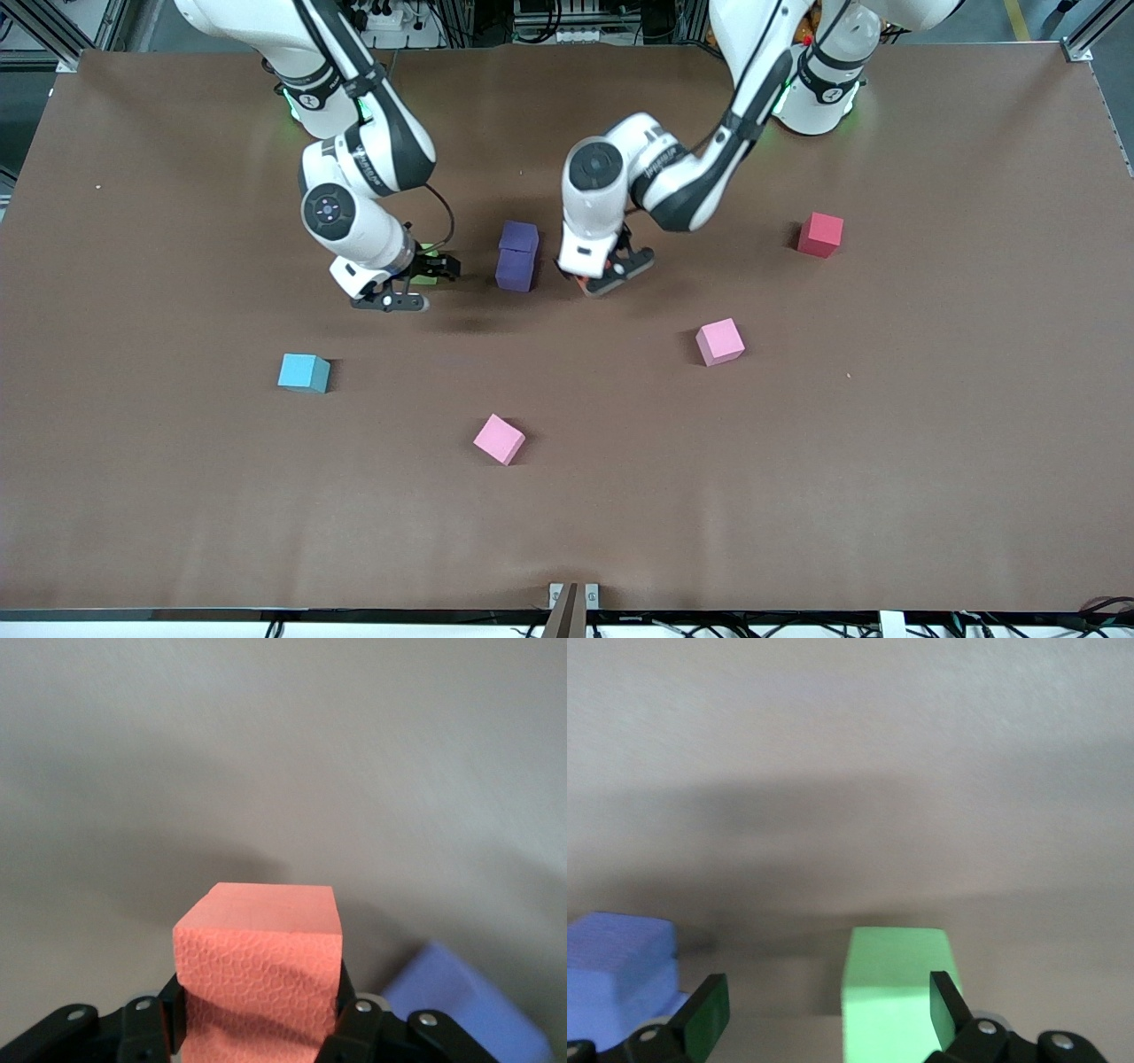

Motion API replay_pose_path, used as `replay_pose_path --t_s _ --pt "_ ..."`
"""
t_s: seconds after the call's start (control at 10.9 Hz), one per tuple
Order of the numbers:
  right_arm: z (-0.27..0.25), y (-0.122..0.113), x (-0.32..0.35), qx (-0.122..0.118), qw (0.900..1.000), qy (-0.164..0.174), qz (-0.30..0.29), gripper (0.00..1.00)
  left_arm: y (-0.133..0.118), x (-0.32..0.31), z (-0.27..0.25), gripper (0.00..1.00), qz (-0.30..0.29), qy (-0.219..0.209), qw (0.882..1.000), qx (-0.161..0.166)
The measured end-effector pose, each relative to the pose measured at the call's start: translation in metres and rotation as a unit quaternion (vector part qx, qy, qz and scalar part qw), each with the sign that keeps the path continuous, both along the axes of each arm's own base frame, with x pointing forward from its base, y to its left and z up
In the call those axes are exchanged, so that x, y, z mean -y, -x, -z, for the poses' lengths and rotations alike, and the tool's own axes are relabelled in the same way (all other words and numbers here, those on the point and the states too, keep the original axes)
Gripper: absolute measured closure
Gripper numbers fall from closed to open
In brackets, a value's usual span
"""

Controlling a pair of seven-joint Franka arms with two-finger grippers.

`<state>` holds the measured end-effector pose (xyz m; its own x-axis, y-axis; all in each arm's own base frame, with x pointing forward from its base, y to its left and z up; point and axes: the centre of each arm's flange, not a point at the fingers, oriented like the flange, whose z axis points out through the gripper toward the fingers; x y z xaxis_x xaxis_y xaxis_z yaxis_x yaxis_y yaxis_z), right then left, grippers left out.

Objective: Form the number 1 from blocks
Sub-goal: 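Grasp the green cube with the right gripper while the left gripper holds orange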

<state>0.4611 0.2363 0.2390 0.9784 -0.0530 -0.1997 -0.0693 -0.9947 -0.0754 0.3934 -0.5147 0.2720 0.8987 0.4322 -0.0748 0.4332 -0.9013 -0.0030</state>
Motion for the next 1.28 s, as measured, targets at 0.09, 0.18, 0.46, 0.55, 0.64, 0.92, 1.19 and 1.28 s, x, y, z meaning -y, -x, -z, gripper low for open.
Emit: replay_pose_path --t_s 0.09,0.18,0.46,0.55,0.64,0.92,1.19,1.28 --pt "0.004 0.004 0.003 -0.005 1.0 0.002 -0.005 0.0 0.022 0.015 -0.013 0.39 0.021 0.005 1.0 -0.006" --pt "0.007 0.007 0.005 -0.009 1.0 0.003 -0.008 0.0 0.046 0.032 -0.022 0.39 0.044 0.007 0.999 -0.015" --pt "0.012 0.01 0.013 -0.014 1.0 0.004 -0.01 0.0 0.105 0.074 -0.024 0.39 0.12 0.013 0.992 -0.025" --pt "0.013 0.011 0.014 -0.015 1.0 0.004 -0.01 0.0 0.12 0.083 -0.016 0.39 0.156 0.012 0.987 -0.029" --pt "0.014 0.012 0.014 -0.017 1.0 0.005 -0.01 0.0 0.135 0.091 -0.004 0.39 0.192 0.007 0.981 -0.033" --pt "0.021 0.019 0.019 -0.026 1.0 0.01 -0.009 0.0 0.16 0.102 0.034 0.39 0.257 -0.022 0.966 -0.027" --pt "0.029 0.026 0.022 -0.036 0.999 0.015 -0.008 0.0 0.164 0.108 0.046 0.39 0.301 -0.027 0.953 -0.023" --pt "0.032 0.027 0.023 -0.039 0.999 0.016 -0.009 0.01 0.16 0.111 0.048 0.39 0.31 -0.024 0.95 -0.022"
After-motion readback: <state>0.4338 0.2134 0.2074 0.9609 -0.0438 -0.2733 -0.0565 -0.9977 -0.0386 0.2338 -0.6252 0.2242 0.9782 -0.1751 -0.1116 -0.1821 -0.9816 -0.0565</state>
